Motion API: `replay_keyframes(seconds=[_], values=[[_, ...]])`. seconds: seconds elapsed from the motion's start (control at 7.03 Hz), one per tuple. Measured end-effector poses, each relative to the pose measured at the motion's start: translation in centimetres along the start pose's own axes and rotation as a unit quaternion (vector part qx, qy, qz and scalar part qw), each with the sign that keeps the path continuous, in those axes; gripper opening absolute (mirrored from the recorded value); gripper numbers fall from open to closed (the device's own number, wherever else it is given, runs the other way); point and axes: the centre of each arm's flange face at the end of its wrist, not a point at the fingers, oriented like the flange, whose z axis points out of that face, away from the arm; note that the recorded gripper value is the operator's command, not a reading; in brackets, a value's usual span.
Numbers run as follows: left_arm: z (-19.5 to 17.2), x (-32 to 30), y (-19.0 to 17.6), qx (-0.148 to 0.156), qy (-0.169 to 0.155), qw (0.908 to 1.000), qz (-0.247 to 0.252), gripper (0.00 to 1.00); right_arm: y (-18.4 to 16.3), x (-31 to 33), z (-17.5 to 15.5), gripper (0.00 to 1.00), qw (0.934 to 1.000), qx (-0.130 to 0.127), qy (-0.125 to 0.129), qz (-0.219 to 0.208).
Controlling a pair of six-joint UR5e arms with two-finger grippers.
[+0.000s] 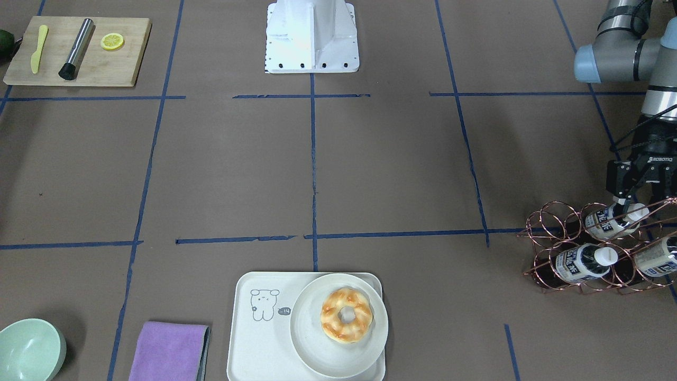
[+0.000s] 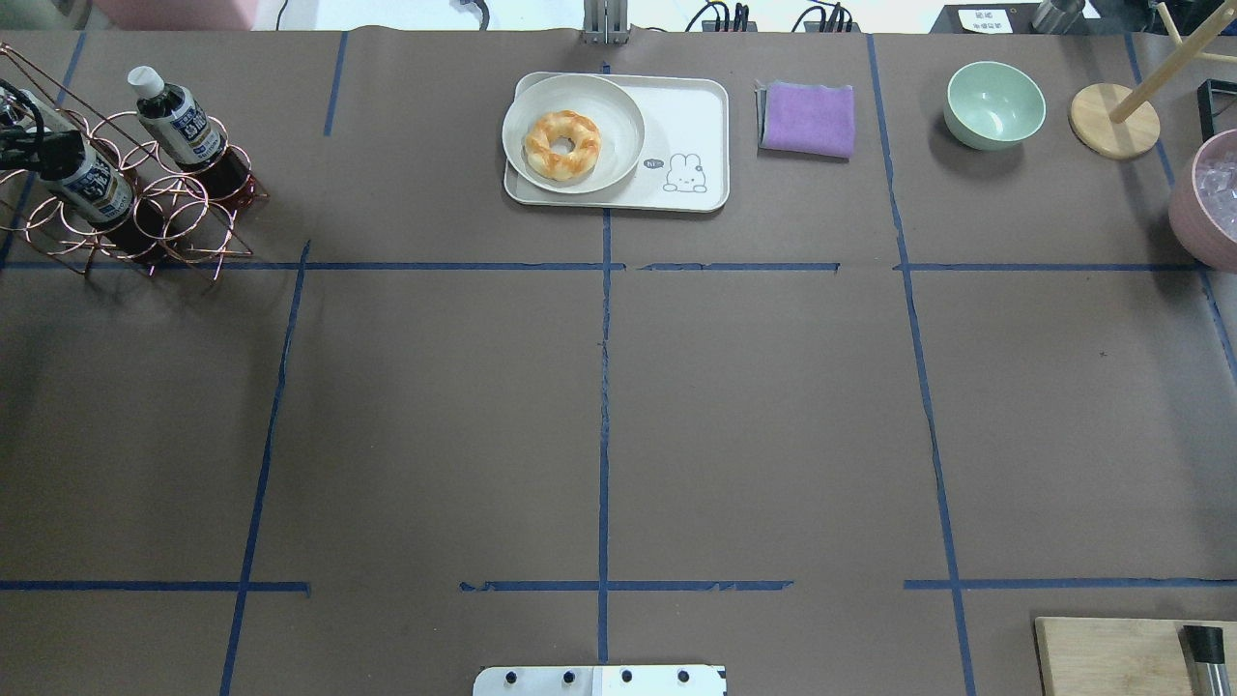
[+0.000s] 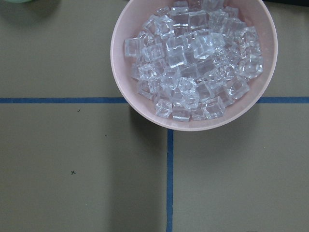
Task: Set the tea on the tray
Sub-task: 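Move the left gripper over the copper rack toward a dark tea bottle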
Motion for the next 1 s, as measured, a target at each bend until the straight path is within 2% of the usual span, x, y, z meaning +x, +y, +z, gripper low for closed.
replay_keyframes(seconds=[0.28,0.57,0.71,1.0], values=[[0.1,-0.1,0.1,-0.001,-0.001,1.0000,0.000,0.49,0.0,0.0,0.0,1.00,1.0000,0.000,0.000,0.000],[0.1,-0.3,0.0,0.000,-0.003,1.0000,-0.001,0.10,0.0,0.0,0.0,1.00,1.0000,0.000,0.000,0.000],[-0.1,-0.5,-0.4,0.003,-0.003,1.0000,-0.003,0.00,0.0,0.0,0.0,1.00,1.0000,0.000,0.000,0.000],[-1.0,-1.1,-1.7,0.015,-0.003,0.9998,-0.010,0.00,0.0,0.0,0.0,1.00,1.0000,0.000,0.000,0.000]])
